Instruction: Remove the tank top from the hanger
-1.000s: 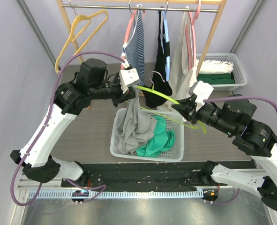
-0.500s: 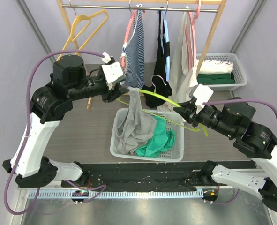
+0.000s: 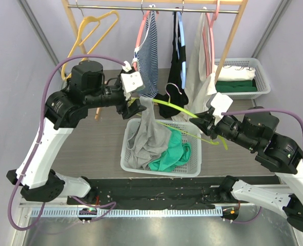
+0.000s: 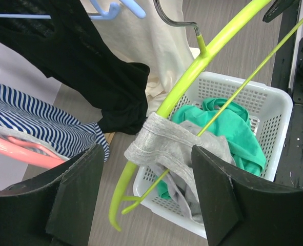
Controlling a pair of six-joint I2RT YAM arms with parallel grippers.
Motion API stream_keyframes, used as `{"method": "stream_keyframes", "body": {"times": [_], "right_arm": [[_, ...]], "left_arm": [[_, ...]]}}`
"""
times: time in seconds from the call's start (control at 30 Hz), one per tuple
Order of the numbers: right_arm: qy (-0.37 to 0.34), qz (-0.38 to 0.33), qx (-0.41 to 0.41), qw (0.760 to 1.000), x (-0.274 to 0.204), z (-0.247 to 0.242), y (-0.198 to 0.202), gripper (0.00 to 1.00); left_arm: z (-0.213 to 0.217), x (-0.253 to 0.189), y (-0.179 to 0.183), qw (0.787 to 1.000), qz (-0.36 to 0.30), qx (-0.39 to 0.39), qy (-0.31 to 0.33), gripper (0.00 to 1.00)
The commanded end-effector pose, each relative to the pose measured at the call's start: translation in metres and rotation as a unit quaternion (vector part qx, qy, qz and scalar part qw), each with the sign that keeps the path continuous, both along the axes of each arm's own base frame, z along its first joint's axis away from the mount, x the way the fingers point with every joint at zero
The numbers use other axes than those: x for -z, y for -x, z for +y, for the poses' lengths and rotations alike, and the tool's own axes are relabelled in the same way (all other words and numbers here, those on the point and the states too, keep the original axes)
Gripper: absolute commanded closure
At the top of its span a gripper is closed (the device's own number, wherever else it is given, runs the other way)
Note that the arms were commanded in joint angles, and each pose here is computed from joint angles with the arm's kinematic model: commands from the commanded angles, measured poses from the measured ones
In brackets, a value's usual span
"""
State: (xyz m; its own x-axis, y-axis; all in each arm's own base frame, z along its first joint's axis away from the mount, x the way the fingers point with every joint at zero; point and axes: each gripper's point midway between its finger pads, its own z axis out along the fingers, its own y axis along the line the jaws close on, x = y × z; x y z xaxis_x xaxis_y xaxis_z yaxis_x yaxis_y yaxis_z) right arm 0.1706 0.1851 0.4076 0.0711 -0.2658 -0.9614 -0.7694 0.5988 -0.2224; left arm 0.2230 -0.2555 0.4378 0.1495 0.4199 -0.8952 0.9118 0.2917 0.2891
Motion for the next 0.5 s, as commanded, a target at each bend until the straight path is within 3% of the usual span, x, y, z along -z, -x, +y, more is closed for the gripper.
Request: {"method": "stream_keyframes", "body": {"times": [0.0,0.17,0.27,0.4,0.47], "right_arm": [[-0.057,-0.038,-0.008,0.998,-0.0416,-0.0006,0.0058,0.99],[-0.064,-0.038,-0.017,0.997,-0.0458,0.0011,0.0089,0.99],[-0.064,-0.039,-0.017,0.997,-0.0464,0.0005,0.0095,0.99],[-0.064,-0.042,-0.017,0.997,-0.0484,-0.0008,0.01,0.99],[-0.063,-0.043,-0.016,0.997,-0.049,-0.0011,0.0097,0.99]], "left_arm": [[-0.0033,-0.0044,-0.0022,1.0,-0.005,0.004,0.011,0.28],[-0.0059,-0.0023,-0.0087,1.0,-0.006,-0.001,0.008,0.4],[-0.0065,-0.0014,-0.0103,1.0,-0.007,-0.002,0.006,0.54],[-0.0056,-0.0012,-0.0103,1.0,-0.008,-0.003,0.005,0.82],[-0.005,-0.0023,-0.0101,1.0,-0.01,-0.003,0.005,0.87]]}}
